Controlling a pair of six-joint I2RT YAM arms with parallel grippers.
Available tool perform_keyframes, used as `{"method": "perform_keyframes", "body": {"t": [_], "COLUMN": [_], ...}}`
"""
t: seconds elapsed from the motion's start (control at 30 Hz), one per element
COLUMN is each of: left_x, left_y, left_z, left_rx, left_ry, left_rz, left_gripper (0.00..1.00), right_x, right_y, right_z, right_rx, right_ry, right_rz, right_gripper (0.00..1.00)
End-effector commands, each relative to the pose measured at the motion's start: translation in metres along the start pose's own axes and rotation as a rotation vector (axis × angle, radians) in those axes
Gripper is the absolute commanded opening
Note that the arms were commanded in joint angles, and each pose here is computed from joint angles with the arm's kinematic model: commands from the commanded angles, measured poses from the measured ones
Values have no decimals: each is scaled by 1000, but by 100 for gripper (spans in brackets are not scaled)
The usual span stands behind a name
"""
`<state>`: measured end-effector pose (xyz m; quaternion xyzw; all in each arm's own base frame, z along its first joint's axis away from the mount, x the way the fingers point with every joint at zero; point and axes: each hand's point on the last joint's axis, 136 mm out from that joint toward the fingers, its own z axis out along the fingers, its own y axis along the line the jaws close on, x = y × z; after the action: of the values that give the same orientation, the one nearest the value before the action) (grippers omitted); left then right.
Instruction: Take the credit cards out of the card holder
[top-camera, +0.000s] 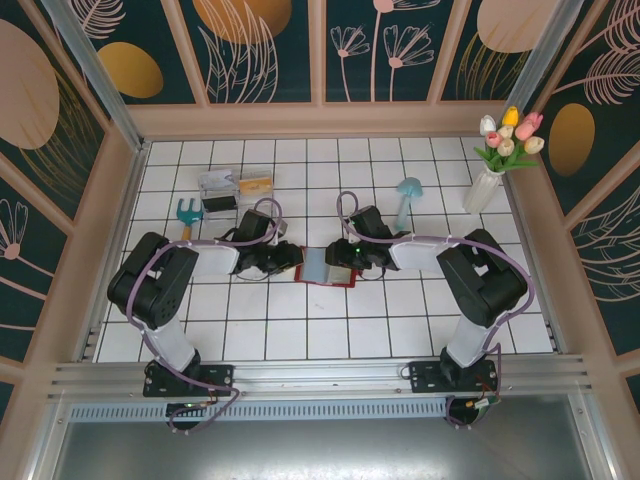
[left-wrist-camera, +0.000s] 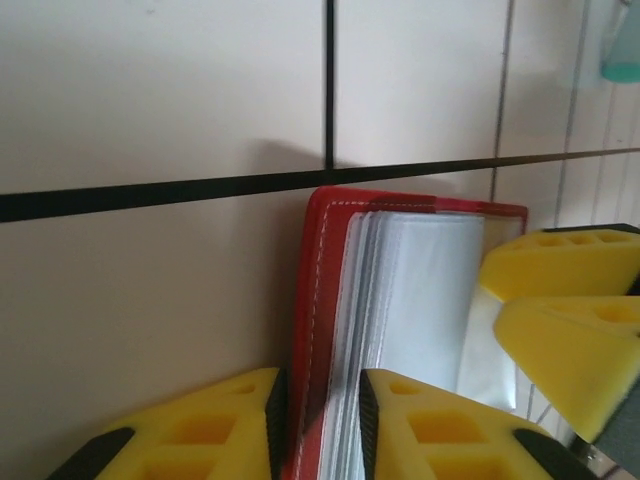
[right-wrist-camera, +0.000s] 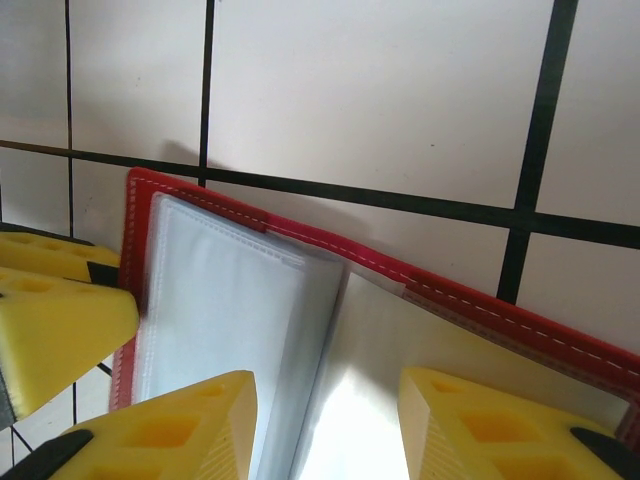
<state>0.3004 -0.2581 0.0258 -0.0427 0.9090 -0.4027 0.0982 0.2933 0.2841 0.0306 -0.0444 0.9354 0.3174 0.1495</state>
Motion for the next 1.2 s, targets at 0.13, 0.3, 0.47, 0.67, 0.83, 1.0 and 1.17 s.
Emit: {"method": "perform_keyframes", "body": {"t": [0.13,0.3,0.47,0.67,0.83,1.0,1.17], "left_x": [10,13,12,8,7,8,8], "left_y": [-43,-51,-54,-65,-63,-58,-57], "left_z": [-10,-11,-14,-28,-30,-27,-26], "left_rx": [223,272,288,290,268,251,247], "left_ry": [46,58,43,-3,-16,-16,-16], "left_rz": [94,97,101,133,131,123,123], "left_gripper": [20,18,5,0,0,0,0], "right_x": [7,8,2,-16,-17,-17,-13], "right_y": [0,2,8,32,52,60,74], "right_z": [-2,-1,-10,-38,-48,-44,-29], "right_rx": [-33,-41,-55,-102,-139,-160,-207], "right_ry": [25,31,8,-80,-101,-69,-16], "right_rz": [6,4,9,1,31,66,76], "right_gripper": [44,44,44,52,59,63,52]}}
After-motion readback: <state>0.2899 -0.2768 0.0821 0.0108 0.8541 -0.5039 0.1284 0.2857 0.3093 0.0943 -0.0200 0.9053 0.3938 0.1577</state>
